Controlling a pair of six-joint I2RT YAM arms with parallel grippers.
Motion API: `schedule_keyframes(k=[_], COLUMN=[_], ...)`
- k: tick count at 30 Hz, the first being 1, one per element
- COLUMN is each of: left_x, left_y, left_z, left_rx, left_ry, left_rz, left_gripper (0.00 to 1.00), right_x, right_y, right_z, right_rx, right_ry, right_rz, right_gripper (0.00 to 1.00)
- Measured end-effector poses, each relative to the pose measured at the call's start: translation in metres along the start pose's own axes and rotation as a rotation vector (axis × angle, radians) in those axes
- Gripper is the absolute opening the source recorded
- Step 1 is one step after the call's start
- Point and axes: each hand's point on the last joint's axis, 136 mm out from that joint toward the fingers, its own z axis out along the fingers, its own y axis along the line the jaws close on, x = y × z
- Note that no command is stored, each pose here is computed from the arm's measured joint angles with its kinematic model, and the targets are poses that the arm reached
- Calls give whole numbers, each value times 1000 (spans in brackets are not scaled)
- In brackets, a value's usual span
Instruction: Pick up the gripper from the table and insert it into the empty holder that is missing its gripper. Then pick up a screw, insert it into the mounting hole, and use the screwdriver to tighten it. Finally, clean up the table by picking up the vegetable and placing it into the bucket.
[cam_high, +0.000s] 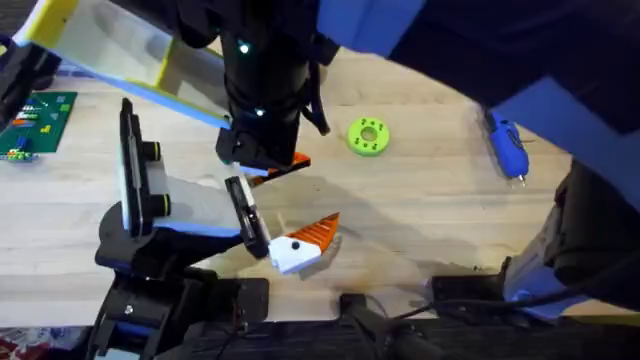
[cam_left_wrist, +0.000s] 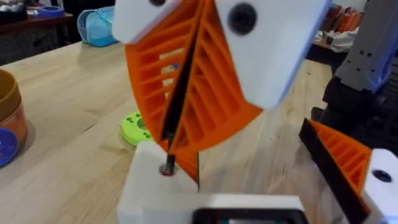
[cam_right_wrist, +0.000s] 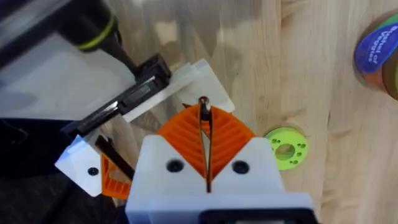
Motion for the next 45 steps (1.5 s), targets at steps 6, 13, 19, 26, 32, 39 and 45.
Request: schedule_keyframes(k=[6, 13, 19, 26, 32, 39, 45], left_x=[0, 0, 0, 0, 0, 0, 0], left_y=[0, 0, 0, 0, 0, 0, 0], left_z=[0, 0, 0, 0, 0, 0, 0], left_rx=[0, 0, 0, 0, 0, 0, 0], left_ry=[0, 0, 0, 0, 0, 0, 0], left_rz=[0, 0, 0, 0, -1, -1, -7], left_gripper=[986, 986, 986, 986, 986, 986, 986], right_x=[0, 0, 0, 0, 0, 3, 5], right_y=[0, 0, 0, 2, 2, 3, 4], right_z=[0, 0, 0, 1, 7, 16, 18], right_rx=[0, 0, -1, -2, -8, -17, -20], right_ry=[0, 1, 1, 3, 20, 47, 55], right_rz=[0, 0, -1, -5, -8, -7, -7], right_gripper=[9, 9, 9, 9, 9, 9, 9])
